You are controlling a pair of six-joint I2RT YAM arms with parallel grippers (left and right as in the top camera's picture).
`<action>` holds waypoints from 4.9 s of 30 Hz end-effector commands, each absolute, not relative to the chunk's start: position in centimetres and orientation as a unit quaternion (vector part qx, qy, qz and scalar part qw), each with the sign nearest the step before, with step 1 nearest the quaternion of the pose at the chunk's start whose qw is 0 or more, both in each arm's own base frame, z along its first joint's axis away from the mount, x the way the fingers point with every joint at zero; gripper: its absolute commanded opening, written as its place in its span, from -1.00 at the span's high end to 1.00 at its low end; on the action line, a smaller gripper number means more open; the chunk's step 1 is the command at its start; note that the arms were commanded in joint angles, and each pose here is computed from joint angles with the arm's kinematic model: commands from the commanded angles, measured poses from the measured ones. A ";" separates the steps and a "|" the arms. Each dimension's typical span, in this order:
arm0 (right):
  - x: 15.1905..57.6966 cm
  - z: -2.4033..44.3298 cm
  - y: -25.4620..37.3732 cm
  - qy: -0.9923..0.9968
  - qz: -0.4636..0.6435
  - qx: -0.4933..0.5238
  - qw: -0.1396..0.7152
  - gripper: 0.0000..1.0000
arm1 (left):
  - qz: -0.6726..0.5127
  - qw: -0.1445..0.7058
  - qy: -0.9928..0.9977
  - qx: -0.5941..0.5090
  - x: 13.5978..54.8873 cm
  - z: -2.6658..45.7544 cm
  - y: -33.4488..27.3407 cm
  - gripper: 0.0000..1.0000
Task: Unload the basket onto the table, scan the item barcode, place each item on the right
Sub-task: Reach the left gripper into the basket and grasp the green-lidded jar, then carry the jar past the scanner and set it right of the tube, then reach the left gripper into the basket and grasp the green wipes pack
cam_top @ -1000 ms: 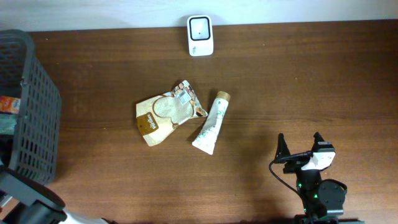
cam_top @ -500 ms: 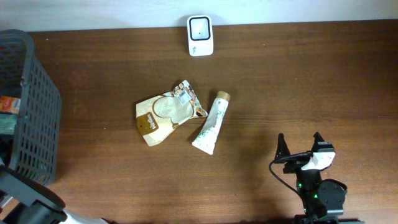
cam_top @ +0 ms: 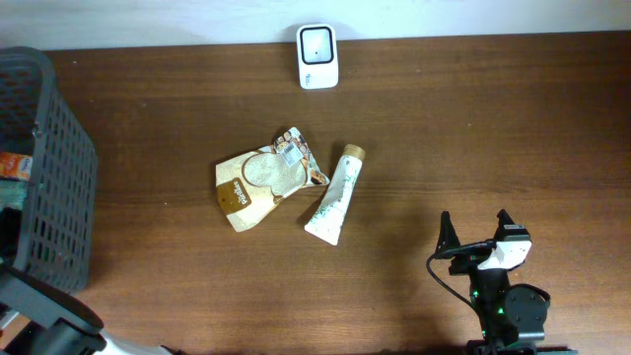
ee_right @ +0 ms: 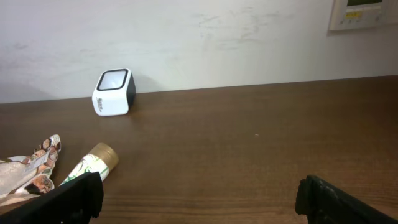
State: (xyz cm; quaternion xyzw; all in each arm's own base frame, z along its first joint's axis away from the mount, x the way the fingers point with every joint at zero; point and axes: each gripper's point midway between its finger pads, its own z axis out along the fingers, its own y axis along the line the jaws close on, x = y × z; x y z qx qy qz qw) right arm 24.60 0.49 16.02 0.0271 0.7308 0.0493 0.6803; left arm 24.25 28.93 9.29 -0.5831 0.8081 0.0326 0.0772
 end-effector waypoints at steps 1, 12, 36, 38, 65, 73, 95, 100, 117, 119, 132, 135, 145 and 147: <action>24.6 15.8 0.8 0.731 0.056 0.025 0.680 -0.97 | 0.015 0.113 0.802 -0.586 25.6 11.4 29.7 -0.17; 24.6 15.8 0.8 0.731 0.056 0.025 0.680 -0.97 | 0.012 0.241 0.792 -0.561 29.4 24.7 31.7 -0.17; 24.6 15.8 0.8 0.731 0.056 0.025 0.680 -0.96 | -0.078 0.338 0.929 -0.126 42.0 36.0 -3.0 -0.13; 24.6 15.8 0.8 0.731 0.056 0.025 0.680 -0.97 | -0.082 0.320 0.939 -0.092 42.7 34.5 -6.3 -0.15; 24.6 15.8 0.8 0.731 0.056 0.025 0.680 -0.97 | -0.054 0.185 0.941 0.278 40.0 12.2 -37.4 -0.17; 24.6 15.8 0.8 0.731 0.056 0.025 0.680 -0.97 | -0.057 0.114 0.949 0.288 37.9 8.1 -37.5 -0.13; 24.6 15.8 0.8 0.731 0.056 0.025 0.680 -0.97 | -0.085 0.186 0.939 0.277 41.3 14.2 -37.3 -0.91; 24.6 15.8 0.8 0.731 0.056 0.025 0.680 -0.97 | -0.083 0.299 0.930 0.198 46.0 26.0 -29.8 -0.97; 24.6 15.8 0.8 0.731 0.056 0.025 0.680 -0.97 | 0.048 0.387 0.826 -0.408 41.3 38.5 18.9 -0.90; 24.6 15.8 0.8 0.731 0.056 0.025 0.680 -0.97 | 0.059 0.363 0.813 -0.451 39.8 37.1 22.2 -0.90; 24.6 15.8 0.8 0.731 0.056 0.025 0.680 -0.97 | 0.084 0.164 0.793 -0.581 33.3 24.2 32.5 -0.88; 24.6 15.8 0.8 0.731 0.056 0.025 0.680 -0.97 | 0.082 0.130 0.793 -0.590 32.8 20.8 33.3 -0.88; 24.6 15.8 0.8 0.731 0.056 0.025 0.680 -0.97 | 0.085 0.100 0.806 -0.577 33.1 11.0 35.0 -0.88; 24.6 15.8 0.8 0.731 0.056 0.025 0.680 -0.97 | 0.088 0.117 0.804 -0.576 33.7 10.1 35.6 -0.90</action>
